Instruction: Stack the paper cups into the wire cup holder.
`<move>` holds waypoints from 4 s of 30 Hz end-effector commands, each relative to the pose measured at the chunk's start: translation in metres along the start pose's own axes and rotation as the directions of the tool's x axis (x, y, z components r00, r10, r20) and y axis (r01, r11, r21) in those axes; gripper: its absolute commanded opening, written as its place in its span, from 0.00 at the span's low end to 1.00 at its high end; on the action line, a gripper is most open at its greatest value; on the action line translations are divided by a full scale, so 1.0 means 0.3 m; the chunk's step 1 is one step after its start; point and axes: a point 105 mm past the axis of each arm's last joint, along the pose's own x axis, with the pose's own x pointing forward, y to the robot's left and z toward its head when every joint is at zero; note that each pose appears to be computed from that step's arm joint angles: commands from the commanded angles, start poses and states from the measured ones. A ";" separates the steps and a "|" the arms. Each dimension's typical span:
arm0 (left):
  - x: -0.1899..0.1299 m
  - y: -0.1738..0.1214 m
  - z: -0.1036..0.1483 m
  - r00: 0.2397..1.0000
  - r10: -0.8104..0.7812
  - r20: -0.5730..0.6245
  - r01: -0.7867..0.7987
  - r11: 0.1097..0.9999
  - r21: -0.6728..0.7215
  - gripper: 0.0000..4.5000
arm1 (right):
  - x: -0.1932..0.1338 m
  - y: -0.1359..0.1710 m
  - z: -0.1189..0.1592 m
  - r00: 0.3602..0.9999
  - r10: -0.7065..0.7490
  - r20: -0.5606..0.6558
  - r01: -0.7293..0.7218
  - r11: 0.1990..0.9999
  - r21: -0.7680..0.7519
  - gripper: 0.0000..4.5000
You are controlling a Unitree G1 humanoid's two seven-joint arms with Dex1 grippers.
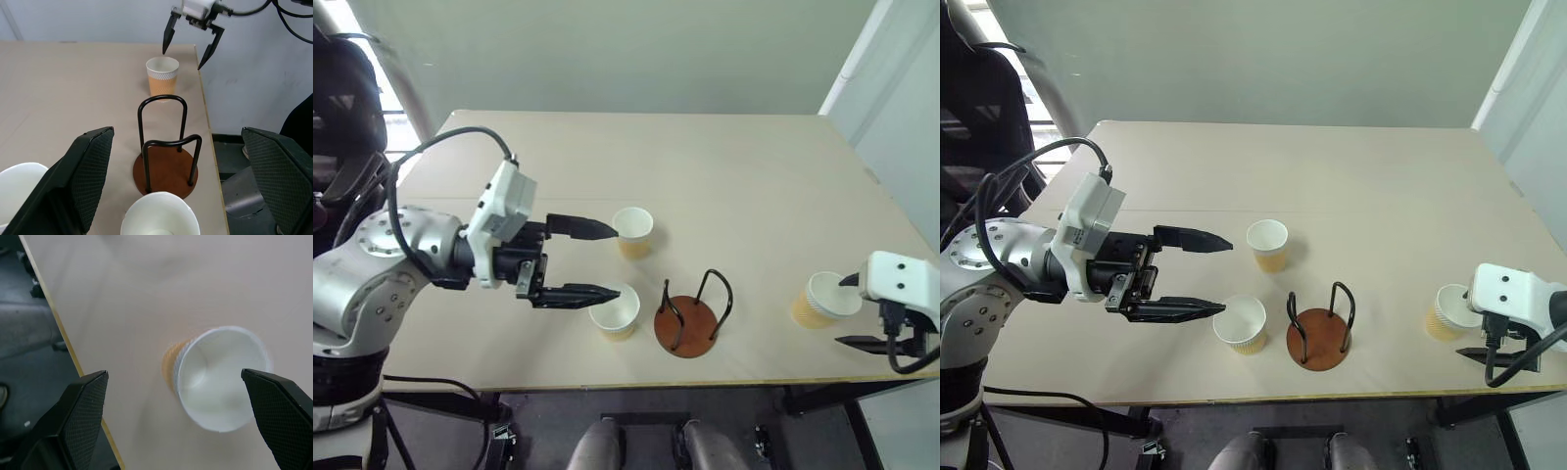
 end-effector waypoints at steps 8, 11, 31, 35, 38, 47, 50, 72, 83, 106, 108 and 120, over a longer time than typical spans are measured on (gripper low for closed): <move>-0.021 -0.024 0.059 0.998 0.060 0.021 -0.062 0.997 0.056 1.00 | 0.091 -0.038 -0.007 1.000 0.002 -0.017 -0.003 0.998 -0.055 0.99; -0.029 -0.020 0.054 0.996 0.086 0.011 -0.086 0.995 0.051 1.00 | 0.104 -0.048 -0.013 1.000 0.006 -0.028 -0.008 0.998 -0.057 0.79; -0.063 -0.016 0.046 0.991 0.135 -0.006 -0.134 0.990 0.053 1.00 | -0.036 -0.143 0.161 0.986 0.028 0.167 0.009 0.976 -0.216 0.00; -0.071 -0.022 0.026 0.990 0.137 -0.039 -0.135 0.990 0.042 1.00 | -0.177 -0.207 0.353 0.915 0.001 0.404 0.132 0.945 -0.300 0.00; -0.069 -0.030 0.017 0.990 0.135 -0.047 -0.133 0.990 0.037 1.00 | -0.227 -0.187 0.468 0.836 0.094 0.541 0.129 0.924 -0.361 0.00; -0.071 -0.059 -0.001 0.989 0.123 -0.082 -0.121 0.992 0.025 1.00 | -0.136 -0.008 0.596 0.743 0.431 0.513 -0.064 0.808 -0.586 0.00; -0.072 -0.067 -0.007 0.989 0.118 -0.094 -0.117 0.993 0.019 1.00 | -0.104 0.011 0.587 0.756 0.461 0.464 -0.098 0.781 -0.617 0.00; -0.055 -0.088 -0.009 0.988 0.107 -0.111 -0.106 0.994 0.014 1.00 | 0.008 0.051 0.565 0.800 0.504 0.324 -0.155 0.697 -0.700 0.00; -0.054 -0.084 -0.009 0.988 0.110 -0.113 -0.110 0.994 0.013 1.00 | 0.033 0.041 0.570 0.818 0.480 0.317 -0.145 0.705 -0.694 0.00; -0.146 -0.130 -0.152 0.816 -0.223 -0.533 0.270 0.963 0.011 1.00 | -0.257 -0.140 0.406 0.735 0.197 0.649 -0.063 0.972 -0.224 1.00; -0.145 -0.116 -0.152 0.795 -0.254 -0.551 0.319 0.947 0.023 1.00 | -0.320 -0.134 0.350 0.684 0.132 0.717 -0.070 0.991 -0.116 1.00; -0.066 -0.079 -0.168 0.718 -0.371 -0.589 0.500 0.864 0.064 1.00 | -0.316 0.053 0.225 0.586 -0.076 0.807 -0.117 0.977 0.177 1.00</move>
